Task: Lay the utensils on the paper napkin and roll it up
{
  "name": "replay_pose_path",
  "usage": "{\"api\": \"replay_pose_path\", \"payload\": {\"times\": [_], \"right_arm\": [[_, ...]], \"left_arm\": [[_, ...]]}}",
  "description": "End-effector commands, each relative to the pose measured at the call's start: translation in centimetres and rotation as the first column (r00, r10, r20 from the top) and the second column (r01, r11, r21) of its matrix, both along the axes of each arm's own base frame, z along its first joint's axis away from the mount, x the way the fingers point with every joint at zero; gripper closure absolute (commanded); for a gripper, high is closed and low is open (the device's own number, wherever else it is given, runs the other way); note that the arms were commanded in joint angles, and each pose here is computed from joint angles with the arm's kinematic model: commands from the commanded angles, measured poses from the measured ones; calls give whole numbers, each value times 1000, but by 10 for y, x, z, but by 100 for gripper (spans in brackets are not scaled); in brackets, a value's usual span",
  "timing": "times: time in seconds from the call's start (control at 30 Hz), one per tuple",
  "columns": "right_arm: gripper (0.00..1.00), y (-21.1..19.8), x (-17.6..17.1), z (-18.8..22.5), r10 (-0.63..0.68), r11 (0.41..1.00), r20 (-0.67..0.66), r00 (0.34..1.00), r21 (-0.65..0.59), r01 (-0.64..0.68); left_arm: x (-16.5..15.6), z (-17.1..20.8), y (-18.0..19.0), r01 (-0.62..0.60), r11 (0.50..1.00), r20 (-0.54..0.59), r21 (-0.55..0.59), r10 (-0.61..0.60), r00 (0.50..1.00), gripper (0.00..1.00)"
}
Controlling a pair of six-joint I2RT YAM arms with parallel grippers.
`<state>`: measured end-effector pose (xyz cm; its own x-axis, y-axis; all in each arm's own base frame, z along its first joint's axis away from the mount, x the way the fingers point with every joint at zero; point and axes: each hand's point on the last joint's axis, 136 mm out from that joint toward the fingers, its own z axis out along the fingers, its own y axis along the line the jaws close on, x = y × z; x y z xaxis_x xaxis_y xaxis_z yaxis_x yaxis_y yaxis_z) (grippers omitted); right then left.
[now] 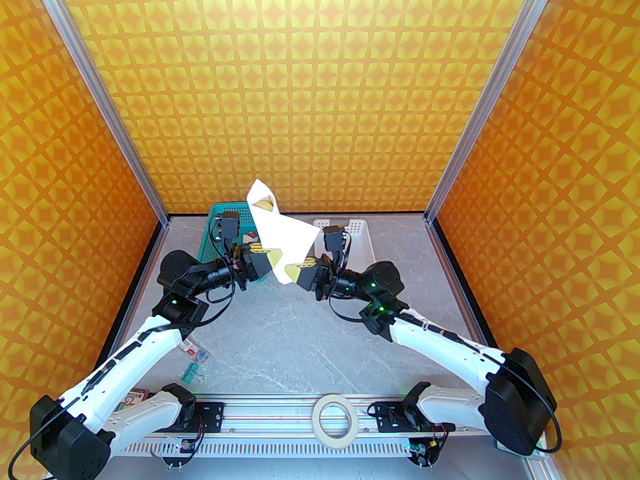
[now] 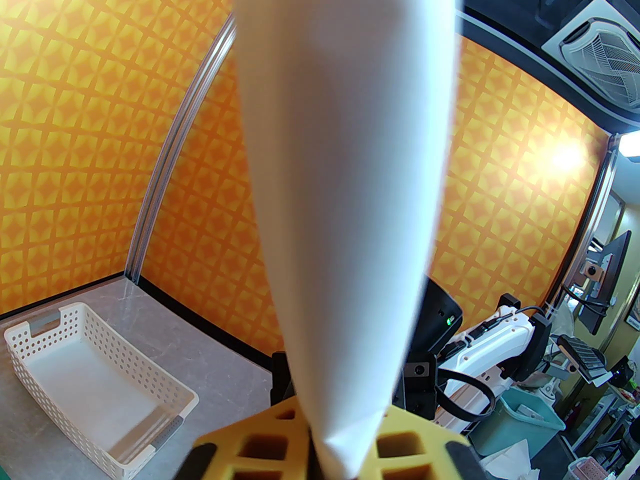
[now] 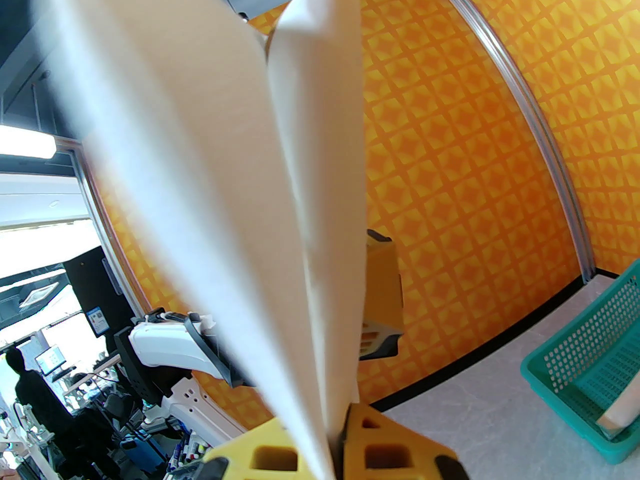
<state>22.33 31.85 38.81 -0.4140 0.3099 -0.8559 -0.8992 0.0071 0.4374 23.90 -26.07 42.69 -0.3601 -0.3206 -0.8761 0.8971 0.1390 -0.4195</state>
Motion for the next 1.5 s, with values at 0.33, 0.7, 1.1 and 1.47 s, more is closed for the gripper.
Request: {"api": "replay_pose_path", "payload": {"times": [0.33, 0.7, 1.1, 1.47], "right_arm": [[37, -41, -2, 13, -91, 993, 41, 995, -66, 94], [12, -57, 4, 90, -130, 989, 240, 962, -43, 145], [52, -55, 15, 103, -155, 987, 242, 958, -11, 162], [66, -59, 13, 110, -150, 988, 247, 957, 6, 154]], "left_arm": [[-10, 22, 2, 9, 1000, 71, -28, -7, 997, 100], [-15, 15, -1, 20, 1000, 68, -11, -20, 998, 100], [-22, 17, -5, 42, 999, 86, -4, -42, 995, 100], [-23, 15, -7, 47, 999, 84, 5, -47, 995, 100]]}}
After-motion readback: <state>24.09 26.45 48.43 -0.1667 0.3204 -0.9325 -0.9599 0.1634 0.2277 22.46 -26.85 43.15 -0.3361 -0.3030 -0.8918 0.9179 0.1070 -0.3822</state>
